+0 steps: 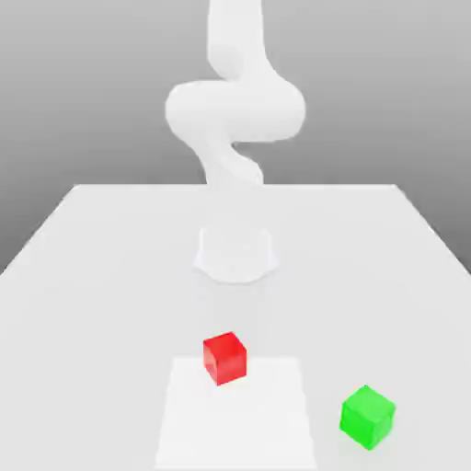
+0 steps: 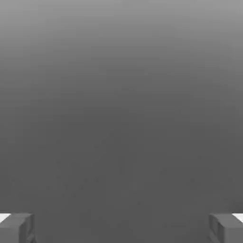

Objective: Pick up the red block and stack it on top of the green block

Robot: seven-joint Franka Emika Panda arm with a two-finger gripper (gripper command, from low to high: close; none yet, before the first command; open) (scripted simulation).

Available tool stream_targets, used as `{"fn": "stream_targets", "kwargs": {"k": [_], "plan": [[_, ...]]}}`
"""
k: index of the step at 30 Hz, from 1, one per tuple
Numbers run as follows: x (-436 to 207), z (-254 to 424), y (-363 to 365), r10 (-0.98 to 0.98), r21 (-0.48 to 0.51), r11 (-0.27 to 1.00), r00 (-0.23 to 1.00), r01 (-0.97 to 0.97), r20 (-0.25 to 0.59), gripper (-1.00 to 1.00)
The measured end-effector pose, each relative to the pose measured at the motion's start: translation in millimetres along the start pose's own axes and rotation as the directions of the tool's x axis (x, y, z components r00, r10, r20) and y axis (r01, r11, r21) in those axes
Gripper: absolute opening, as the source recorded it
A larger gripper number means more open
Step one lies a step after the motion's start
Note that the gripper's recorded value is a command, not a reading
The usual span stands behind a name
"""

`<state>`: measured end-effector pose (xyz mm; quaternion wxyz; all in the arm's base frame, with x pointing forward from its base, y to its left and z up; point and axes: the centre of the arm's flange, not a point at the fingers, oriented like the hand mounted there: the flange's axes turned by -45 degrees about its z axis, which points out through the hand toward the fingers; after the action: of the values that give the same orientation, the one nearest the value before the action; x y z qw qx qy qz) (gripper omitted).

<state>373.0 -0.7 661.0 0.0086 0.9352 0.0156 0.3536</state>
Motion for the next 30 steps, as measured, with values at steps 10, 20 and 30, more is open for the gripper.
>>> {"fn": "stream_targets", "kwargs": {"k": [10, 20, 30], "plan": [[-136.1, 213.2, 3.4, -0.23, 0.088, 0.973, 0.907, 0.213, 0.354, 0.0], [-344.1, 334.1, 0.7, -0.429, 0.301, 0.903, 0.69, 0.308, 0.583, 0.0], [-373.7, 360.3, 0.4, -0.432, 0.304, 0.901, 0.684, 0.308, 0.588, -1.0]]}}
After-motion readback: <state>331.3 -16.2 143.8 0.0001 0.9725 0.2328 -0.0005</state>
